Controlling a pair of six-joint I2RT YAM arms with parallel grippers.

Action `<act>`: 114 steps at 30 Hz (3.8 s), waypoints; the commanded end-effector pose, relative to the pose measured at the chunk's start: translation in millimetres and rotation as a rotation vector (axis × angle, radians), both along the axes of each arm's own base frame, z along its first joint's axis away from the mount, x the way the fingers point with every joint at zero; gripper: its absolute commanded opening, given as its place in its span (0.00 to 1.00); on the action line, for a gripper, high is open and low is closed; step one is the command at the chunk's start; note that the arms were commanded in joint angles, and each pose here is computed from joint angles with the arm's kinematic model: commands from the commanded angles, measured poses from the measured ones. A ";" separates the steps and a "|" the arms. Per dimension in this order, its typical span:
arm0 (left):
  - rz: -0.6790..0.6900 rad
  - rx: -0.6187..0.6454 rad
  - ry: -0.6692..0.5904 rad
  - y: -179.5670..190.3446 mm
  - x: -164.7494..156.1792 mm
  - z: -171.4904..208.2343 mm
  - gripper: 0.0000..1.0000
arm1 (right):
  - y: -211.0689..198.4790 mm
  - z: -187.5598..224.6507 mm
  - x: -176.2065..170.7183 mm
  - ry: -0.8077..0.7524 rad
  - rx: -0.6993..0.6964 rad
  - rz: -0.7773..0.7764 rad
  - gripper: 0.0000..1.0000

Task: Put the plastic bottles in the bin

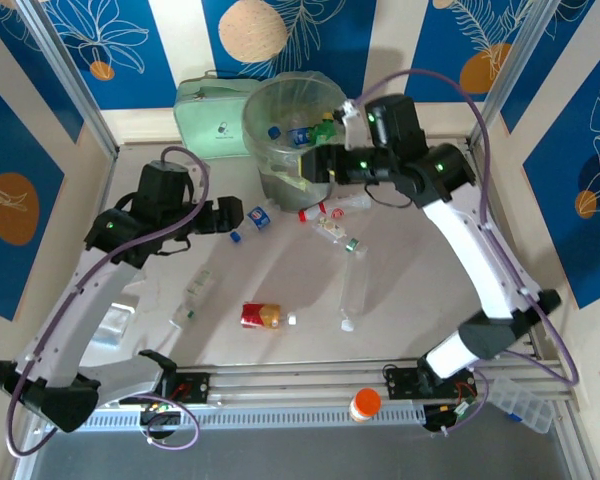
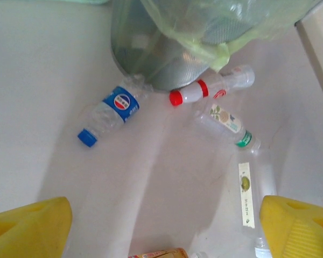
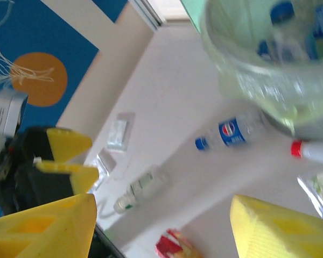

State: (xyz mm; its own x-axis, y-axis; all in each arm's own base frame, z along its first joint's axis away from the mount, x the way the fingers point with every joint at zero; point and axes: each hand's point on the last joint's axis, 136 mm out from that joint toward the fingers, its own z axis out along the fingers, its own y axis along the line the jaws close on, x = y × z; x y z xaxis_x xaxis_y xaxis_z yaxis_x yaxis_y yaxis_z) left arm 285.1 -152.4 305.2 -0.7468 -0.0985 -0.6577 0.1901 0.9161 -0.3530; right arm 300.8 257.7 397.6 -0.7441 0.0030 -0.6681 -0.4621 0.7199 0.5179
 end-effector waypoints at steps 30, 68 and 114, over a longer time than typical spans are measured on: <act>0.041 -0.086 0.328 -36.8 171.3 -207.9 0.91 | -102.3 -72.9 -110.2 0.312 -0.075 -0.150 0.72; 0.008 0.047 0.459 -70.6 130.6 -261.2 0.52 | -107.4 -84.2 -97.7 0.336 -0.043 -0.173 0.72; -0.080 -0.459 -0.214 -148.6 209.0 114.5 0.47 | -126.9 -46.1 -138.8 0.226 0.026 -0.251 0.71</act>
State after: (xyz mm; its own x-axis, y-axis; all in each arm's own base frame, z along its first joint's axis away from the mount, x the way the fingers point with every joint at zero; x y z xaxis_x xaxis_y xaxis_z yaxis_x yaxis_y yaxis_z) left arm 476.9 -283.3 403.8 -0.6455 -0.3316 -0.6880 0.3410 0.6809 -0.6481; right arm 174.7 136.9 352.8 -0.8390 0.2158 -0.4995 -0.1663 0.7724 0.6130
